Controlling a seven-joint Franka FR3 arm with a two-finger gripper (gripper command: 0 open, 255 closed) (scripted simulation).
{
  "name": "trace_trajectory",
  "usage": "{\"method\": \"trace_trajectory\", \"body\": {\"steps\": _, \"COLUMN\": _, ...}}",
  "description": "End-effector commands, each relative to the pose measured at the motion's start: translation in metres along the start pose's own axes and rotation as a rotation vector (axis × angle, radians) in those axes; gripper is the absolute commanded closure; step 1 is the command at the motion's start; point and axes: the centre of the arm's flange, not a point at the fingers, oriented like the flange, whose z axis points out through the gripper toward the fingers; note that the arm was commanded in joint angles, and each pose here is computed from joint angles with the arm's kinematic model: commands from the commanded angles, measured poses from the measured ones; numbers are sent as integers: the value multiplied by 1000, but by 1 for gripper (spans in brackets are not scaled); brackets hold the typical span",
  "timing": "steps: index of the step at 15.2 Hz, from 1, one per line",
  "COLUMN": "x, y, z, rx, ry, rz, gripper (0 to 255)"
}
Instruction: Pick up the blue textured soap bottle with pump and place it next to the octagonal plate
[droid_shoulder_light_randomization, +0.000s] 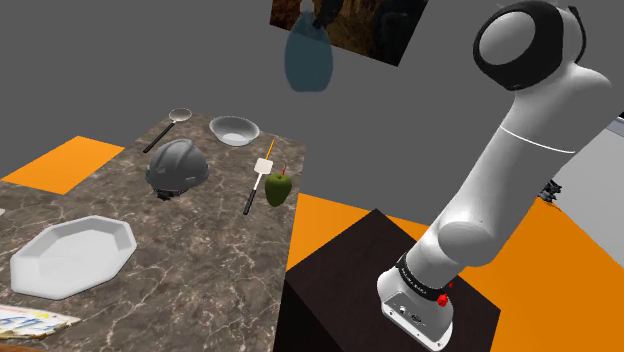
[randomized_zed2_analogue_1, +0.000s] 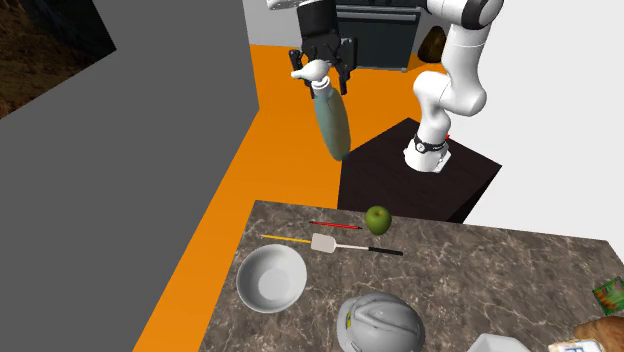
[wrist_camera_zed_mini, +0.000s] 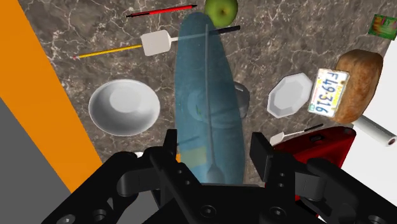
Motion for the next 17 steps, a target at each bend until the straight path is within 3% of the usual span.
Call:
{"method": "trace_trajectory", "body": {"steps": 1, "x": 0, "y": -23, "z": 8, "rx": -1, "ry": 0, "rz": 0, "gripper": 255}}
{"method": "trace_trajectory", "body": {"steps": 17, "x": 6, "y": -224, "z": 72, "rx": -1, "ry": 0, "rz": 0, "gripper": 255}}
